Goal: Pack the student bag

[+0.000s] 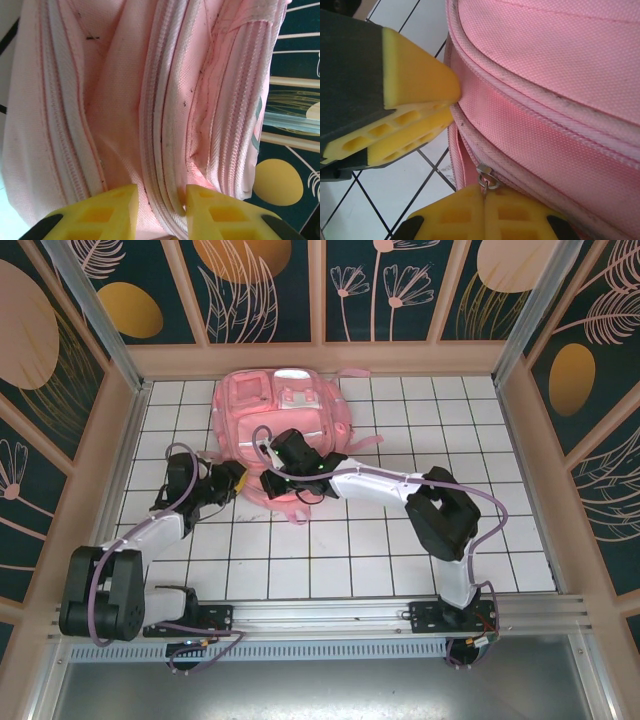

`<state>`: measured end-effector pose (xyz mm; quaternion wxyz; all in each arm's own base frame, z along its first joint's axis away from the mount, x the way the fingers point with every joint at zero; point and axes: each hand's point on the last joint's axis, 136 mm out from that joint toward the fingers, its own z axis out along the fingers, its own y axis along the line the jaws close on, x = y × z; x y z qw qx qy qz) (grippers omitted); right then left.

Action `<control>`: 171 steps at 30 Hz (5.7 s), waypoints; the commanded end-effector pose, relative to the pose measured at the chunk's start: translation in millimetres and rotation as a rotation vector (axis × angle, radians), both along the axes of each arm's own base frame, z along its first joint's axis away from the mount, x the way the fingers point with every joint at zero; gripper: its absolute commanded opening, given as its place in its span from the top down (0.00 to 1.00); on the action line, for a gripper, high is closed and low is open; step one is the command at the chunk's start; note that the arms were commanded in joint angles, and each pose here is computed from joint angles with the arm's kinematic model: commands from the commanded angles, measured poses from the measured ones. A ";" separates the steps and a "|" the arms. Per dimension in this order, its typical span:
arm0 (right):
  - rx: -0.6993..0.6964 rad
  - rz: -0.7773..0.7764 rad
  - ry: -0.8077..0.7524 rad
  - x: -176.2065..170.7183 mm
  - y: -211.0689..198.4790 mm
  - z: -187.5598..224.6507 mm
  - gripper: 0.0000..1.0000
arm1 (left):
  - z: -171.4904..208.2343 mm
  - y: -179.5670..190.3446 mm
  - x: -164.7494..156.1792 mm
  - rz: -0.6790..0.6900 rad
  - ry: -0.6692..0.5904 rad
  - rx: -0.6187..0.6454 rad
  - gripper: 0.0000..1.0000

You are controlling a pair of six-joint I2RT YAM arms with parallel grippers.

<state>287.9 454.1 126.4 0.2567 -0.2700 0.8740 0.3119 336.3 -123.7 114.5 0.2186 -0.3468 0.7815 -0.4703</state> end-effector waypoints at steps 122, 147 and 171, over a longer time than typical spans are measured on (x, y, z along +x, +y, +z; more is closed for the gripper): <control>-0.356 -0.229 -0.259 46.7 -179.5 12.6 1.00 | -8.0 -71.6 -7.1 0.091 0.049 0.093 1.00; -0.356 -0.651 -0.184 171.6 -255.8 6.4 1.00 | 17.6 -115.0 -1.4 -0.206 -0.054 0.145 1.00; -0.348 -0.567 -0.191 186.0 -285.9 32.0 0.99 | 57.7 -116.1 4.0 -0.322 -0.147 0.268 0.37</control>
